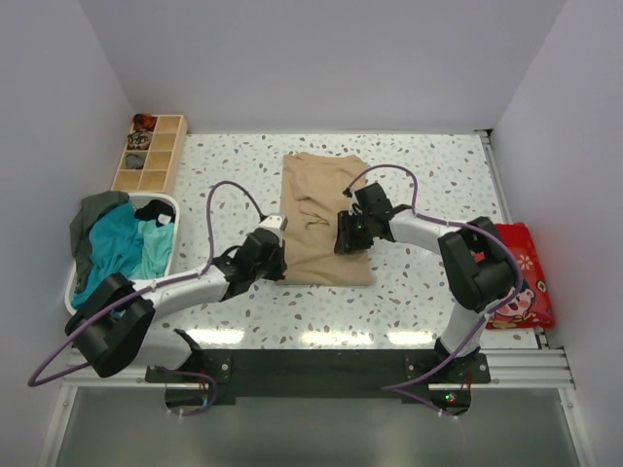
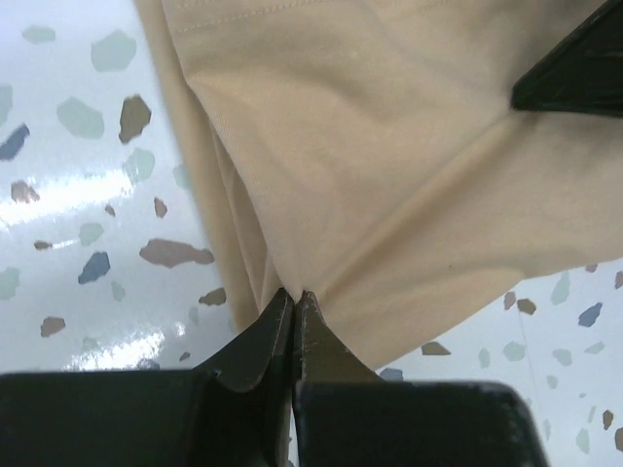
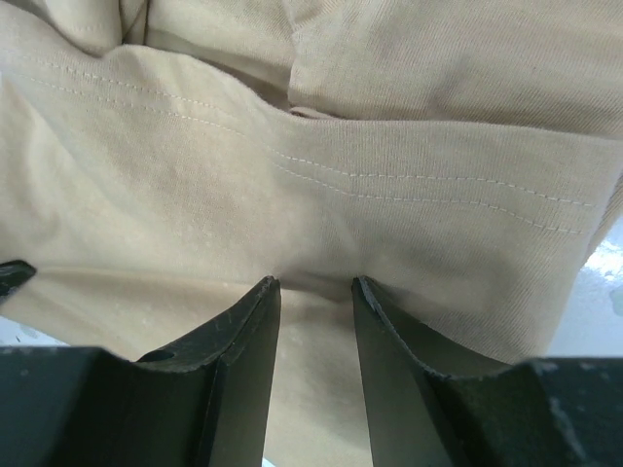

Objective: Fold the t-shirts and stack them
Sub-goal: Fold the folded rectangular tshirt in 1/3 of the way

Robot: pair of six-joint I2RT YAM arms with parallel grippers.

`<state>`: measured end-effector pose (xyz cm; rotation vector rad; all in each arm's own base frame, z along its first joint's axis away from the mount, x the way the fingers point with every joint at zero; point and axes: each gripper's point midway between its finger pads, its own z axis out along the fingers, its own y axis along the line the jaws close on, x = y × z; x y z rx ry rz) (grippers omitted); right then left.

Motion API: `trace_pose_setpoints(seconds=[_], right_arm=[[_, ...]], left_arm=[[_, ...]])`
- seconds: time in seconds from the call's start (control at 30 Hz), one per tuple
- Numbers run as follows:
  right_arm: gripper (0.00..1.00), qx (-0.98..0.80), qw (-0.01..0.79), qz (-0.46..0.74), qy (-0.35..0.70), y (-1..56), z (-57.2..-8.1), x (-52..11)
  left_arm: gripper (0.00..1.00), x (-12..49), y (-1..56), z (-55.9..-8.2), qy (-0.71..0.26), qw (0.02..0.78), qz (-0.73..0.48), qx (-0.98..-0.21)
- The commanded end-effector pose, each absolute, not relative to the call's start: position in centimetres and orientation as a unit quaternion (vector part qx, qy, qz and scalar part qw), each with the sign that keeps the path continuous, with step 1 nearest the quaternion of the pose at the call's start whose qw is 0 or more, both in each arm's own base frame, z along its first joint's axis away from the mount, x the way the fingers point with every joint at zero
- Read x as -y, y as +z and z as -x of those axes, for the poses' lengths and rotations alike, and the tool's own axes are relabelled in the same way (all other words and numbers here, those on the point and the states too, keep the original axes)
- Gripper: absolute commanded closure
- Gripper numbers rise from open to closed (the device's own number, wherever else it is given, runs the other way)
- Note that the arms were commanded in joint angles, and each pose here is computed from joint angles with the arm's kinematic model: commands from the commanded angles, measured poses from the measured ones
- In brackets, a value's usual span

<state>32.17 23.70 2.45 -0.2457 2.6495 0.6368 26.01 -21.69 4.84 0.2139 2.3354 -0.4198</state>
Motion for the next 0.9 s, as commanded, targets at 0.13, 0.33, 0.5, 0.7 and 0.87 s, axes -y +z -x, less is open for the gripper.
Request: trace_pose_setpoints(seconds=[0.13,0.33,0.5,0.7,0.87], right_arm=[[0.59,-0.946,0.224,0.096,0.216,2.7,-33.2,-23.4],[0.57,-0.932,0.250,0.112,0.239,5.6,-33.4,-24.0],[0.54,-0.917,0.296,0.114,0.241,9.6,-33.7,-23.7],[0.53,-0.918,0.305,0.114,0.227,10.2,-34.3,-23.2],[0.53,-0.922,0.292,0.111,0.230,8.9,-34.3,-23.5]], left_arm=[[0.58,20.4,2.5,-24.1,-0.163,0.342,-0.040,-0.924],[0.41,19.0,6.6,-27.0,-0.100,0.402,-0.043,-0.909],[0.35,19.3,13.3,-29.5,-0.109,0.478,-0.038,-0.871],[0.34,24.6,16.5,-30.8,-0.197,0.488,-0.105,-0.844],[0.35,28.8,14.1,-30.3,-0.283,0.452,-0.133,-0.836]])
